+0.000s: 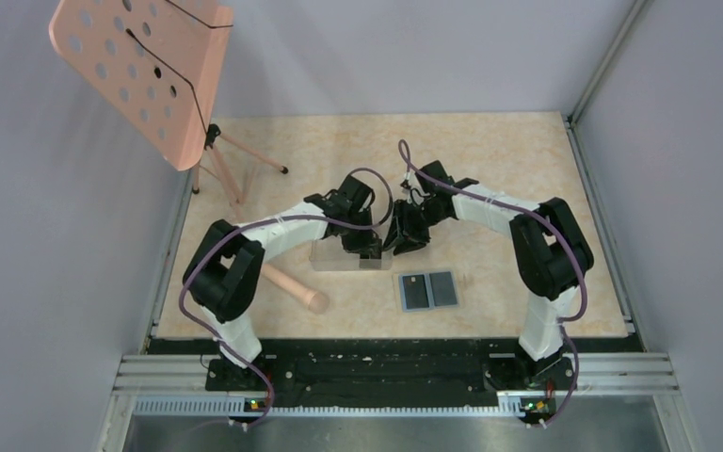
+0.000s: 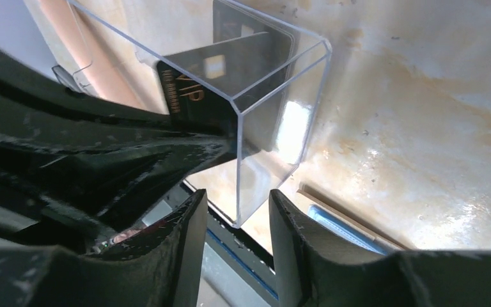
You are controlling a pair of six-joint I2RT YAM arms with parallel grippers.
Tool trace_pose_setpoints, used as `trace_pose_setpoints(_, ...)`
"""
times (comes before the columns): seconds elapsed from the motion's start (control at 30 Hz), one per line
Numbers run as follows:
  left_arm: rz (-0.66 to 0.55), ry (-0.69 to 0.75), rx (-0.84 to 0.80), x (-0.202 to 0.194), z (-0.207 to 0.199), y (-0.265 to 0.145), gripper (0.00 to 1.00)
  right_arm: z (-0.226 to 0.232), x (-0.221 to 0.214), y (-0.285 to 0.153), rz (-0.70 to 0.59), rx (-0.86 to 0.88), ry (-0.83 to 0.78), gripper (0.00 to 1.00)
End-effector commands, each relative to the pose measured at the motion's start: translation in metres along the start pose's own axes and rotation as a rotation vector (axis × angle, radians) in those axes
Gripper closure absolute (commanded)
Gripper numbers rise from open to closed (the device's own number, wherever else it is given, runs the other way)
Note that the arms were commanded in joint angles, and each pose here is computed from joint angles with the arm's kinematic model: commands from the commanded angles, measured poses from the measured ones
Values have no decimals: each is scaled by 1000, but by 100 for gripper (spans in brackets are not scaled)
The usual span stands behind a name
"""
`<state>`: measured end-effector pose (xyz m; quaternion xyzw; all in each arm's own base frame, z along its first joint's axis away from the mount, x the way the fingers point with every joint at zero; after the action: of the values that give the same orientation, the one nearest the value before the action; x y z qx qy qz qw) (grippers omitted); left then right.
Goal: Put the credit cards into the card holder
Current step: Pick up the credit card from the storage box.
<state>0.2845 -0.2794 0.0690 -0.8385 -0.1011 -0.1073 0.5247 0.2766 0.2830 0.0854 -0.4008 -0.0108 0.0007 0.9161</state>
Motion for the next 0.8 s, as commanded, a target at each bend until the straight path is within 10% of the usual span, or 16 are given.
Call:
trace_pose_setpoints(0.0,-153,68,37,28,-10,-59,100,34,6,-12,-39,105,-67,58)
trace_pose_setpoints(0.5,-366,91,-333,10,-45,-150,100,85,-6,-10,-69,321,-193,51)
trace_pose_setpoints(0.77,-359,148,-650,-19,-75,-144,100,-6,-13,-57,-181,99,-66,50)
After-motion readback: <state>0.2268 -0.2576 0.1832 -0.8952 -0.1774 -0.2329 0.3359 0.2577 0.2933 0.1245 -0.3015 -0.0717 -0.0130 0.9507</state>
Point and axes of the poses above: each gripper's point midway between its finger pads, its own y axis out along the fingers, its own z axis along the line the jaws close on, x = y × z, the point moved 2 cm from there along -y, back along the fingers, and after that the axes turned 3 degrees about y, right-handed, at the moved point
